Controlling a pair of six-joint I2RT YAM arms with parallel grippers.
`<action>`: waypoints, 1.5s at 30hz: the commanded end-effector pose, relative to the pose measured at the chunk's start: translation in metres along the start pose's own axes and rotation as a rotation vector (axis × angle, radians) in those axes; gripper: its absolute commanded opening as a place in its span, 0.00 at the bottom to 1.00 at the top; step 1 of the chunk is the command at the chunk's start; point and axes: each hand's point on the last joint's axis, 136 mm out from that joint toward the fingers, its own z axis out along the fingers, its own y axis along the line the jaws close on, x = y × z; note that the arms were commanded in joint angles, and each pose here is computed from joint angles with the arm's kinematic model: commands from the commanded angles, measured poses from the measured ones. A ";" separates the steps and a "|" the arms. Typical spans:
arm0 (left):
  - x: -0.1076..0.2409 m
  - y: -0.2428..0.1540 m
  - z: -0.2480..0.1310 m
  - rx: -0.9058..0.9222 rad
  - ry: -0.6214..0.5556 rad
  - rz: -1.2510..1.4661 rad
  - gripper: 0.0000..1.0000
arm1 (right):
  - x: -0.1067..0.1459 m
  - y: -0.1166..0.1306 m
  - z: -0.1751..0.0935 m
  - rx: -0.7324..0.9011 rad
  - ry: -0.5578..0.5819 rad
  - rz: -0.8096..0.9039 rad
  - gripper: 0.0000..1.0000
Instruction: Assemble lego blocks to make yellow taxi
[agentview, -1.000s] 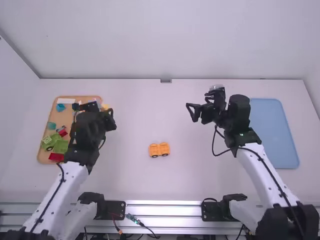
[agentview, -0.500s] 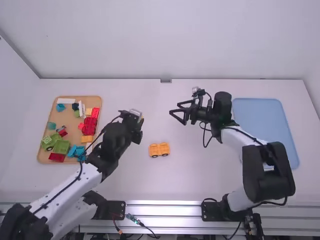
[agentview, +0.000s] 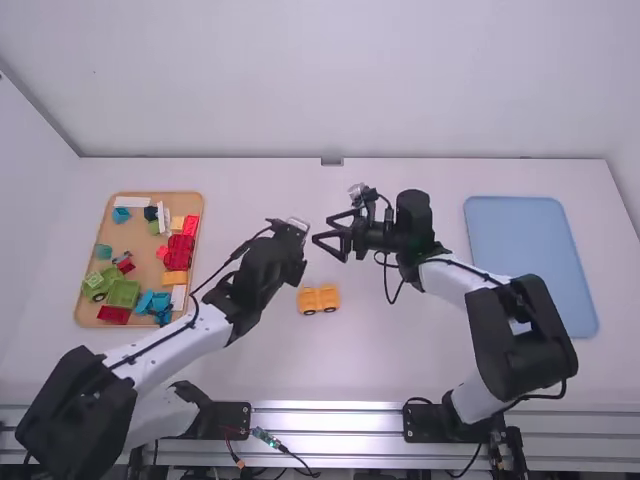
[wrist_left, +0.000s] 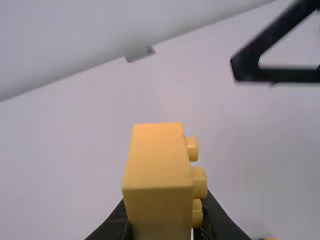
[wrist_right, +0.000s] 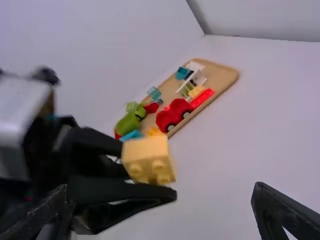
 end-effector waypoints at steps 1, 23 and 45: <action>-0.024 -0.006 -0.002 0.029 -0.050 -0.045 0.02 | -0.005 -0.009 0.003 0.054 -0.010 -0.105 0.92; -0.042 -0.035 -0.005 0.187 -0.121 -0.120 0.02 | -0.002 0.016 0.007 0.002 -0.110 -0.198 0.86; -0.060 -0.046 -0.001 0.245 -0.206 -0.112 0.02 | 0.001 0.022 0.019 0.006 -0.106 -0.192 0.69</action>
